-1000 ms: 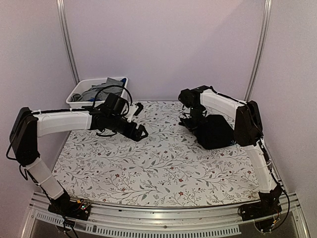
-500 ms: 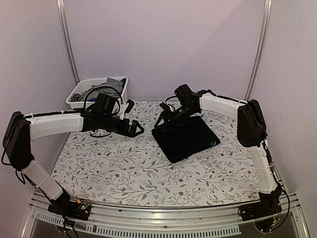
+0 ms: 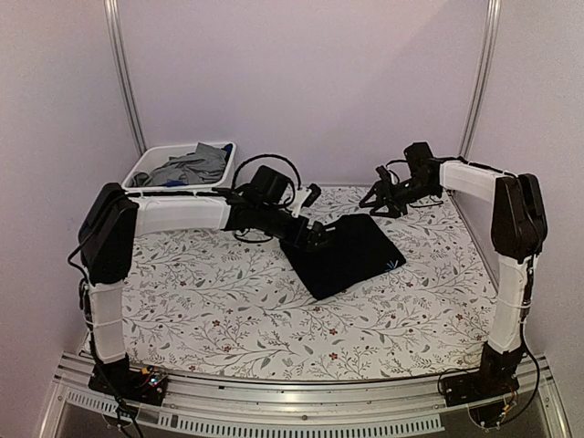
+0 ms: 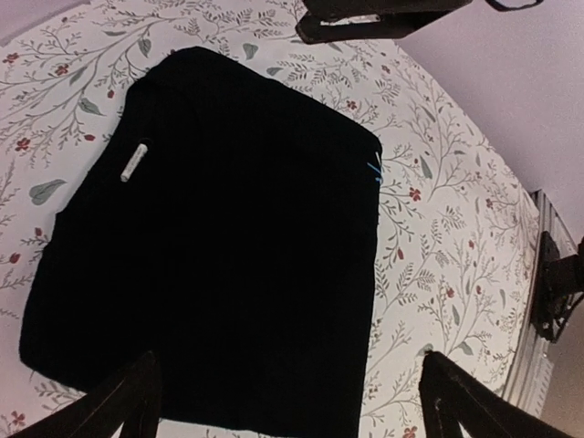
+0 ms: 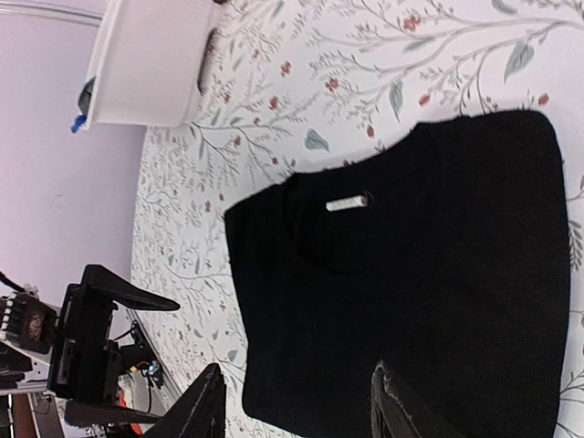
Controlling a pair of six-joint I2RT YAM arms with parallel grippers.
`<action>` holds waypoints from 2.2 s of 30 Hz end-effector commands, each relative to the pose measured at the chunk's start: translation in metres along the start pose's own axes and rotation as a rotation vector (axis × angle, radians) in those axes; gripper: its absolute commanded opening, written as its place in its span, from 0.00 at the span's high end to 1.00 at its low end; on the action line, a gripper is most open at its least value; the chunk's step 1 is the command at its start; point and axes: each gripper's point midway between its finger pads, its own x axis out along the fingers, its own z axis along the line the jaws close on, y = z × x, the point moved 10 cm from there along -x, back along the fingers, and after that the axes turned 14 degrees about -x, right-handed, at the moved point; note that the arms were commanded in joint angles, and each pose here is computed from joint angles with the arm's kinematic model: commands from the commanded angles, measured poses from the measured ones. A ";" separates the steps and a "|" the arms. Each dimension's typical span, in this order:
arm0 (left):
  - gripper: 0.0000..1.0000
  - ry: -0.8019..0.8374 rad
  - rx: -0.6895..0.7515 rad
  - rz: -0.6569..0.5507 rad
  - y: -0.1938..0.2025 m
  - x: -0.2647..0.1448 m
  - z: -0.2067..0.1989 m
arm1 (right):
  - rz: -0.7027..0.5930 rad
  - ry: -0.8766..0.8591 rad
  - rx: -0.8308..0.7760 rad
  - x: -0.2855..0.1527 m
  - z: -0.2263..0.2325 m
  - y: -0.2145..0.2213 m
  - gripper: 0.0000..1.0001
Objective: Fold and stack the mixed laundry pile
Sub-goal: Smooth out the square-folded T-shirt at the center of the board, then move the square-folded T-shirt to the center of the board.
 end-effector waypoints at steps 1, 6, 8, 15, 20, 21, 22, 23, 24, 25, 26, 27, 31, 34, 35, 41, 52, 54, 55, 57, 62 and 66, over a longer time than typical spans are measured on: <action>0.02 -0.001 -0.023 0.122 0.015 0.048 -0.003 | 0.209 0.107 0.026 0.041 -0.023 0.047 0.48; 0.02 -0.105 -0.133 0.211 0.038 0.077 0.031 | 0.339 0.181 0.122 0.053 -0.050 0.096 0.48; 0.02 -0.171 -0.139 0.247 0.048 0.079 0.046 | 0.378 0.202 0.160 0.054 -0.055 0.117 0.48; 0.00 -0.272 -0.185 0.235 0.041 0.055 0.097 | 0.393 0.267 0.204 0.028 -0.040 0.149 0.44; 0.00 -0.242 -0.166 0.117 0.002 0.014 0.089 | 0.215 0.348 0.036 -0.007 -0.001 0.095 0.36; 0.00 -0.237 -0.169 0.095 -0.003 0.005 0.087 | 0.181 0.390 -0.005 -0.014 0.011 0.083 0.33; 0.00 -0.241 -0.181 0.069 -0.009 -0.006 0.087 | 0.160 0.421 -0.037 -0.020 0.023 0.074 0.31; 0.00 -0.246 -0.190 0.041 -0.013 -0.017 0.085 | 0.157 0.455 -0.061 -0.023 0.034 0.067 0.29; 0.00 -0.255 -0.203 0.018 -0.014 -0.026 0.085 | 0.188 0.475 -0.066 -0.022 0.043 0.067 0.28; 0.00 -0.262 -0.213 -0.013 -0.016 -0.038 0.083 | 0.207 0.487 -0.080 -0.018 0.052 0.066 0.28; 0.00 -0.268 -0.228 -0.039 -0.015 -0.047 0.083 | 0.238 0.496 -0.097 -0.007 0.059 0.069 0.28; 0.00 -0.268 -0.239 -0.069 -0.015 -0.057 0.083 | 0.258 0.508 -0.124 0.002 0.067 0.072 0.27; 0.00 -0.249 -0.301 -0.157 -0.006 -0.089 0.084 | 0.346 0.505 -0.222 0.040 0.091 0.092 0.24; 0.00 -0.244 -0.315 -0.187 0.001 -0.102 0.083 | 0.392 0.500 -0.267 0.065 0.103 0.102 0.21; 0.00 -0.247 -0.316 -0.189 0.003 -0.105 0.082 | 0.403 0.503 -0.281 0.072 0.107 0.104 0.20; 0.00 -0.277 -0.326 -0.185 0.011 -0.112 0.085 | 0.513 0.557 -0.280 0.115 0.096 0.121 0.18; 0.00 -0.336 -0.362 -0.225 0.014 -0.124 0.091 | 0.561 0.440 -0.289 0.170 0.089 0.120 0.20; 0.00 -0.348 -0.374 -0.238 0.013 -0.128 0.094 | 0.530 0.310 -0.298 0.184 0.109 0.105 0.21; 0.00 -0.357 -0.382 -0.243 0.013 -0.130 0.096 | 0.532 0.247 -0.281 0.192 0.114 0.103 0.21; 0.00 -0.380 -0.399 -0.256 0.013 -0.136 0.101 | 0.515 0.122 -0.273 0.208 0.131 0.099 0.22; 0.00 -0.389 -0.410 -0.278 0.012 -0.148 0.106 | 0.464 -0.085 -0.308 0.219 0.170 0.089 0.21; 0.00 -0.315 -0.379 -0.293 0.003 -0.145 0.098 | 0.341 -0.037 -0.323 0.175 0.178 0.061 0.20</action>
